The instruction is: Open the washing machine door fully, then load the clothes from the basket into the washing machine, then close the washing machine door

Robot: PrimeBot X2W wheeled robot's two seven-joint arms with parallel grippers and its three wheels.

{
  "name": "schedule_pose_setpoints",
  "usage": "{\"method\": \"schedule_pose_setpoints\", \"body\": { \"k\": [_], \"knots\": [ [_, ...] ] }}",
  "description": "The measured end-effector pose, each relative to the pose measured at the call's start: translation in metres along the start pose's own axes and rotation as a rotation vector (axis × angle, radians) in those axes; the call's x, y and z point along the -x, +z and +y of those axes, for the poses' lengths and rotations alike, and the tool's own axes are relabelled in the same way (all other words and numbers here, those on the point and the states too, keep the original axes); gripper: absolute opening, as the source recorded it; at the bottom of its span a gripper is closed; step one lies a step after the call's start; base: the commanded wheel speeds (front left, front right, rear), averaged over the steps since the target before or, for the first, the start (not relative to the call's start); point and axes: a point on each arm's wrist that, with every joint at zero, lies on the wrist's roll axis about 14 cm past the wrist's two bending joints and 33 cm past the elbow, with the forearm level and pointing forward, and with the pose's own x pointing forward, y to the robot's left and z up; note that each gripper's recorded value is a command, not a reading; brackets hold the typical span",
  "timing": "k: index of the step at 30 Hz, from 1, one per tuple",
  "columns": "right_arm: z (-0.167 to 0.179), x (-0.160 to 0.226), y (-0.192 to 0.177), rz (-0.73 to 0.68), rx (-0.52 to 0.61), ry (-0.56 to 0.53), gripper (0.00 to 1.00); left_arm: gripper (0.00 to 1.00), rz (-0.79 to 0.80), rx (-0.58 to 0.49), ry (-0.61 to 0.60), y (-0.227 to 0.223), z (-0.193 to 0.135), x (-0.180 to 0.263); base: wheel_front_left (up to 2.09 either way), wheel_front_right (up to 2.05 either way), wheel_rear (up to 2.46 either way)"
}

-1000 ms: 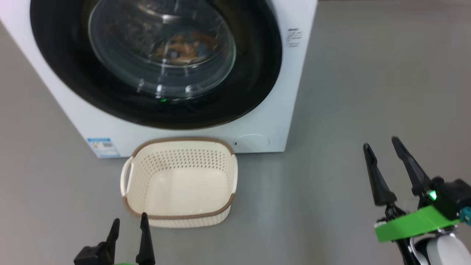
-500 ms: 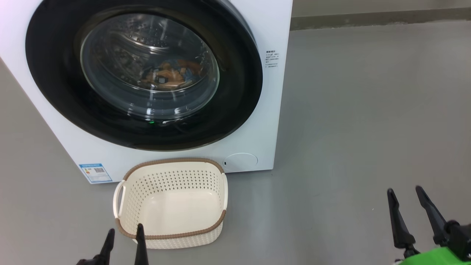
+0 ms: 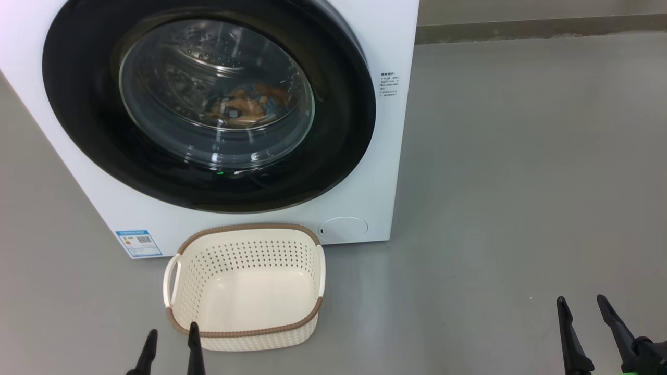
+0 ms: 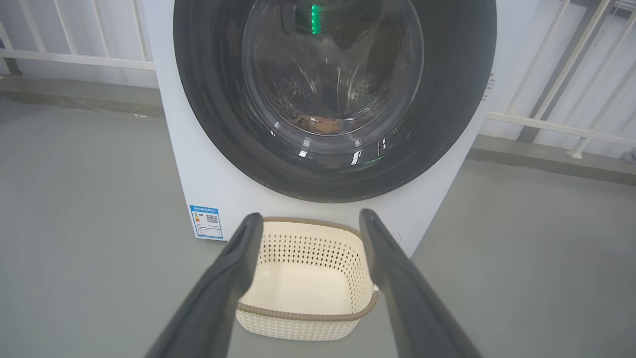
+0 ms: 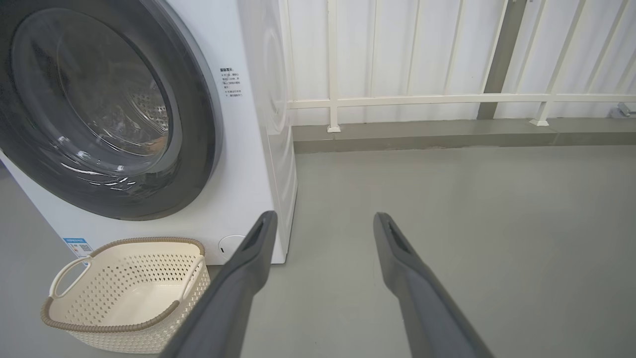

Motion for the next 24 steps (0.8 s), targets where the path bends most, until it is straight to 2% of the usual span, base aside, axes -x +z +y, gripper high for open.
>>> {"method": "schedule_pose_setpoints", "body": {
  "k": [24],
  "knots": [
    [0.0014,0.0017,0.0002,-0.003,-0.013,-0.004,1.0,1.0,-0.02,-0.017,0.009,0.0062,0.004,0.0008,0.0,0.0,0.0]
  ]
}}
